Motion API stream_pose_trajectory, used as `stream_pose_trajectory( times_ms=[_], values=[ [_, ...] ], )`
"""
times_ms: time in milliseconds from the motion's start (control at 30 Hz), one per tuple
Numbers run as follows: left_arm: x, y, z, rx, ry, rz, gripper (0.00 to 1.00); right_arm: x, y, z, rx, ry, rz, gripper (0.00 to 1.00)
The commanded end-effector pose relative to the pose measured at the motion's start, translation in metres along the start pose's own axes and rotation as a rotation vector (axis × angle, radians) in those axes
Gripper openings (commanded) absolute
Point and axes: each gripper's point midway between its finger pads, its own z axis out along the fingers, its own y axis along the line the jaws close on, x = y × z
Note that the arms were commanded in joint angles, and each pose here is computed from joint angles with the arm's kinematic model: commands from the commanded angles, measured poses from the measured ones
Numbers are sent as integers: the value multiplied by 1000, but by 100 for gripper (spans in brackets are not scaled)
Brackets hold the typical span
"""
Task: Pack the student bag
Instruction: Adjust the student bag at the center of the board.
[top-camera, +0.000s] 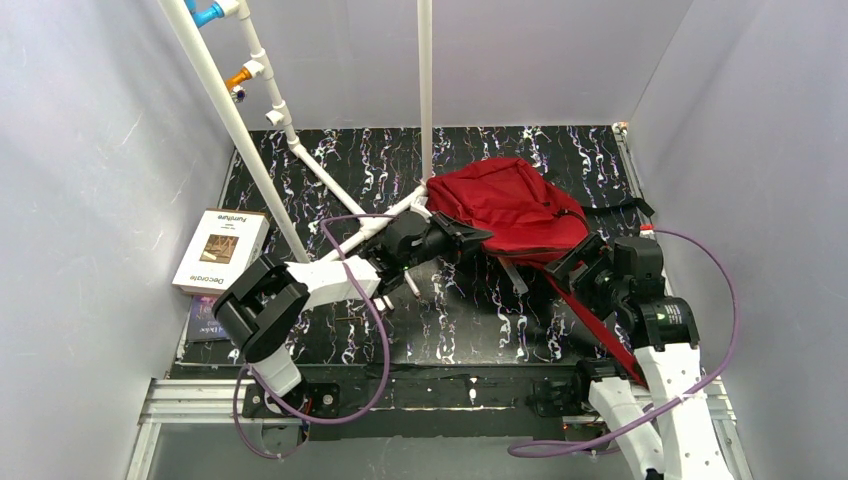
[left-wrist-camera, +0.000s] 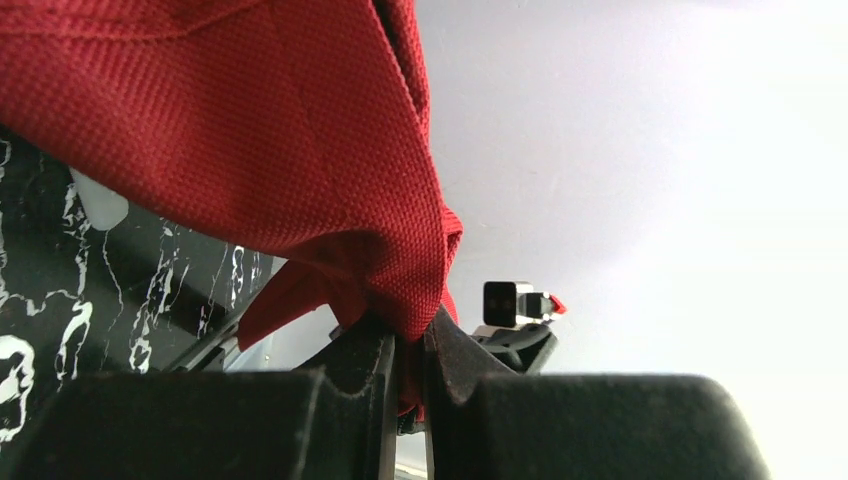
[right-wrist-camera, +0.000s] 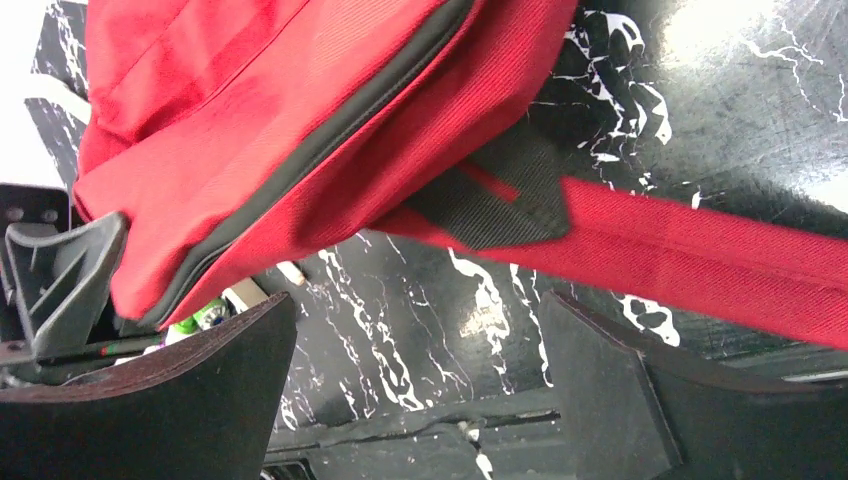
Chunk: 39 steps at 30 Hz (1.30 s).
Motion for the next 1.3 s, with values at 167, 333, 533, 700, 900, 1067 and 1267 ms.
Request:
stream_pose_trajectory(
  times_ms=[167, 333, 533, 700, 900, 1067, 1267],
  values=[
    [2, -79, -32, 218, 61, -7, 0, 9, 51, 13, -260, 108, -27, 98],
    [-1, -101, -23, 252, 88, -47, 0, -28, 32, -14, -87, -29, -287, 98],
    [-6, -130, -21, 303, 101, -56, 0, -24, 13, -30, -2, -21, -312, 97],
    [-13, -152, -26, 347, 95, -53, 0, -24, -8, -15, 49, -83, -278, 74],
    [-12, -174, -28, 389, 106, -45, 0, -11, 52, 23, -344, -70, -248, 48],
    [-11, -184, -23, 403, 123, -66, 0, -31, 129, 27, -811, -218, -162, 33],
    [-8, -195, -26, 423, 139, -74, 0, -63, 212, -13, -1152, -398, -62, 28]
  ],
)
